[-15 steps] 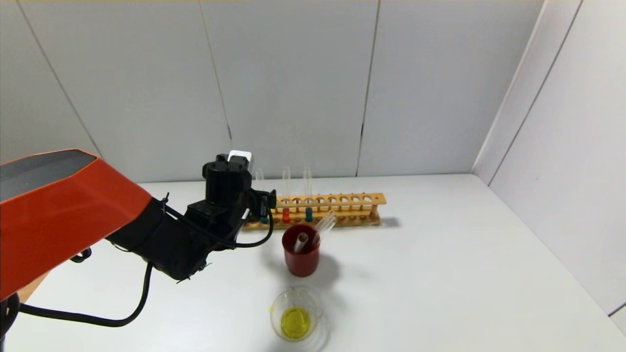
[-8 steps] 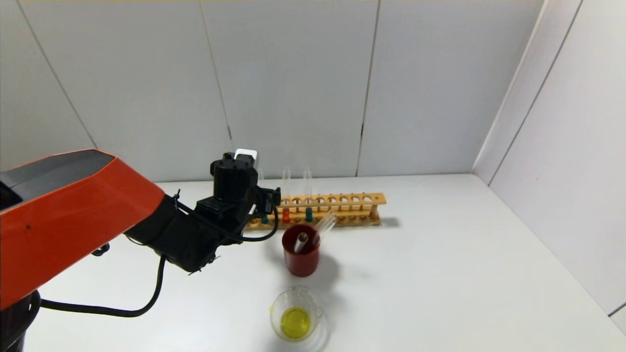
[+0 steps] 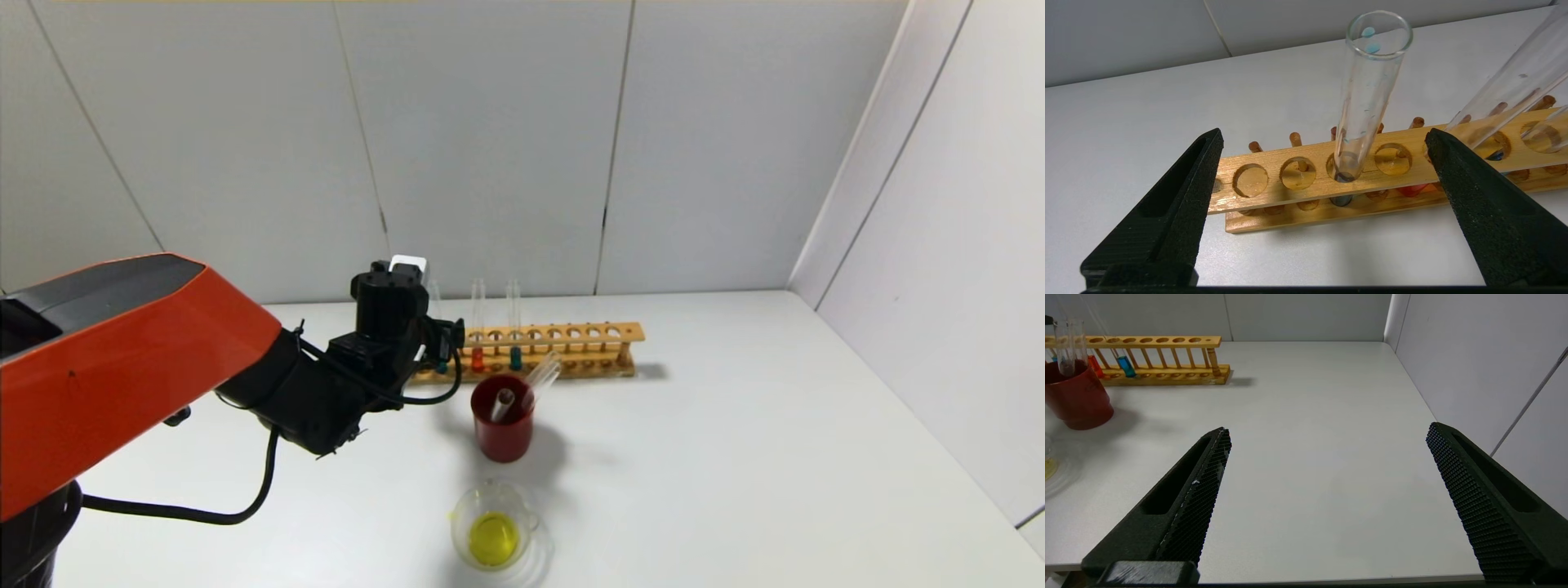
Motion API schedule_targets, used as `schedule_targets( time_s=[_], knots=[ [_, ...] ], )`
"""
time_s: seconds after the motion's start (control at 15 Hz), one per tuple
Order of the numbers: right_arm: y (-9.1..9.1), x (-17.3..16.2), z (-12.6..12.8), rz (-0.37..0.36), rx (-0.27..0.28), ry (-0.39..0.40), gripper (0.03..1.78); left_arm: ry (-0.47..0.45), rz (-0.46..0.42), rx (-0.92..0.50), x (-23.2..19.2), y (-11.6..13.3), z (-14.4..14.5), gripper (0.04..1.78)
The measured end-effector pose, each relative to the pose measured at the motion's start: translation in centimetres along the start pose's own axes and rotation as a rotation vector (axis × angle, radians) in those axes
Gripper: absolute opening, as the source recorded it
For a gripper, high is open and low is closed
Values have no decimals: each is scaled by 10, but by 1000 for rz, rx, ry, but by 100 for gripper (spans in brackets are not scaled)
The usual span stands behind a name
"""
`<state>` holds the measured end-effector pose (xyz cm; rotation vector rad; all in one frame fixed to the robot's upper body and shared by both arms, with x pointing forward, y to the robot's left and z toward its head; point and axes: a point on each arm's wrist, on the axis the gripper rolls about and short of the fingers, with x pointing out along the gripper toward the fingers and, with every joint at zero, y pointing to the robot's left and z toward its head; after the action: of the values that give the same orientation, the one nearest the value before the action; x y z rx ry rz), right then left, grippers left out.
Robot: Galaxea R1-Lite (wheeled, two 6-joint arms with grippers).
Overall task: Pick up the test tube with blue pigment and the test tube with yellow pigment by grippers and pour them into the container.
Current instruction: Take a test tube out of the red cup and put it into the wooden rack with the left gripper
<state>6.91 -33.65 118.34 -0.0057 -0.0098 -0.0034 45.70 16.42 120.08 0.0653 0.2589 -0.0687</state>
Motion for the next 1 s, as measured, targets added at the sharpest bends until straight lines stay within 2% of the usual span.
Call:
schedule_targets(
  time_s=[0.33, 0.47, 0.67, 0.87, 1.0],
  knots=[
    [0, 0, 0, 0, 0, 0, 174, 4, -24, -1, 5, -2, -2, 173],
    [0, 0, 0, 0, 0, 0, 174, 7, -25, -3, 5, -2, -4, 163],
    [0, 0, 0, 0, 0, 0, 174, 12, -25, -3, 6, -2, -6, 129],
    [0, 0, 0, 0, 0, 0, 174, 13, -29, -2, 7, -5, -8, 73],
    [0, 0, 0, 0, 0, 0, 174, 15, -32, -1, 9, -7, -10, 43]
  ],
)
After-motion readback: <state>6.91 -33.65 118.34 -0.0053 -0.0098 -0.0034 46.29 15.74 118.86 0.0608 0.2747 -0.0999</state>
